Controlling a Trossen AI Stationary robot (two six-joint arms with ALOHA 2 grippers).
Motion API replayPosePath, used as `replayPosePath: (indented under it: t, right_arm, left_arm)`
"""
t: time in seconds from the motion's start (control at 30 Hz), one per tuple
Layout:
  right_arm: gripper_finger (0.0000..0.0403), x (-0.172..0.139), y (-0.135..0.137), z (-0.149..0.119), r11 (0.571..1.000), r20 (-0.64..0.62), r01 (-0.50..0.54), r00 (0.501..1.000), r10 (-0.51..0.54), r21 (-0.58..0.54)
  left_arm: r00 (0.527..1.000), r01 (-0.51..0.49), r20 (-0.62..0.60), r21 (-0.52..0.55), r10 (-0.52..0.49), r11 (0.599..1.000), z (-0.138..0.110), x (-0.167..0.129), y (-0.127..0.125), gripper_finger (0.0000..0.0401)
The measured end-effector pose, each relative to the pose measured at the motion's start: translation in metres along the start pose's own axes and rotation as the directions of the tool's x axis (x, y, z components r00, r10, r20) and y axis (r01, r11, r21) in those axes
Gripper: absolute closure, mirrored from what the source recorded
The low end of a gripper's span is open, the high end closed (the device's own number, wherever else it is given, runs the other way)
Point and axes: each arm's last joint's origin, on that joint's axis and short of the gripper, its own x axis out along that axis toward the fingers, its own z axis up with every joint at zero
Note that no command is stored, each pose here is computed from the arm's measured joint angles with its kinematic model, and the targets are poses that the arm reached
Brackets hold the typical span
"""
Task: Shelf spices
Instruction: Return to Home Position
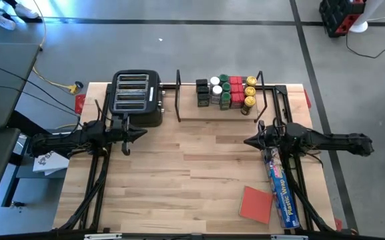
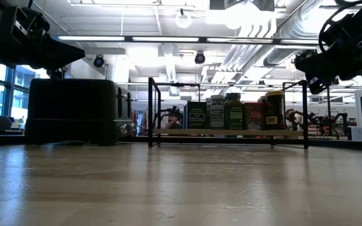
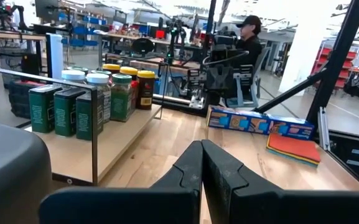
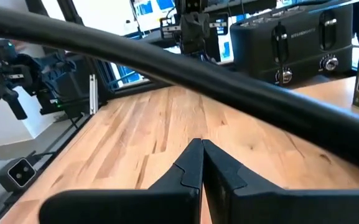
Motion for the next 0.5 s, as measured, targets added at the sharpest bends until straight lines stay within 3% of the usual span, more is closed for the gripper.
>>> replayPosePath:
  t: [0.17, 0.33, 0.5]
  right_arm:
    - [0.0403, -0.001, 0.002, -0.003, 1.000, -0.024, 0.000, 1.000, 0.001, 0.001]
    - [0.0403, -0.009, 0.010, 0.005, 0.997, 0.085, -0.080, 0.993, 0.082, -0.019]
    - [0.0403, -0.013, 0.011, 0.013, 0.995, 0.177, -0.091, 0.980, 0.095, -0.031]
  left_arm:
    - [1.000, 0.001, 0.000, 0.000, -0.001, 1.000, 0.000, 0.000, 0.000, 0.0401]
    - [1.000, 0.023, 0.019, -0.003, -0.023, 1.000, 0.002, -0.002, -0.003, 0.0401]
    - [1.000, 0.009, 0.017, -0.003, -0.009, 1.000, 0.002, -0.001, -0.003, 0.0401]
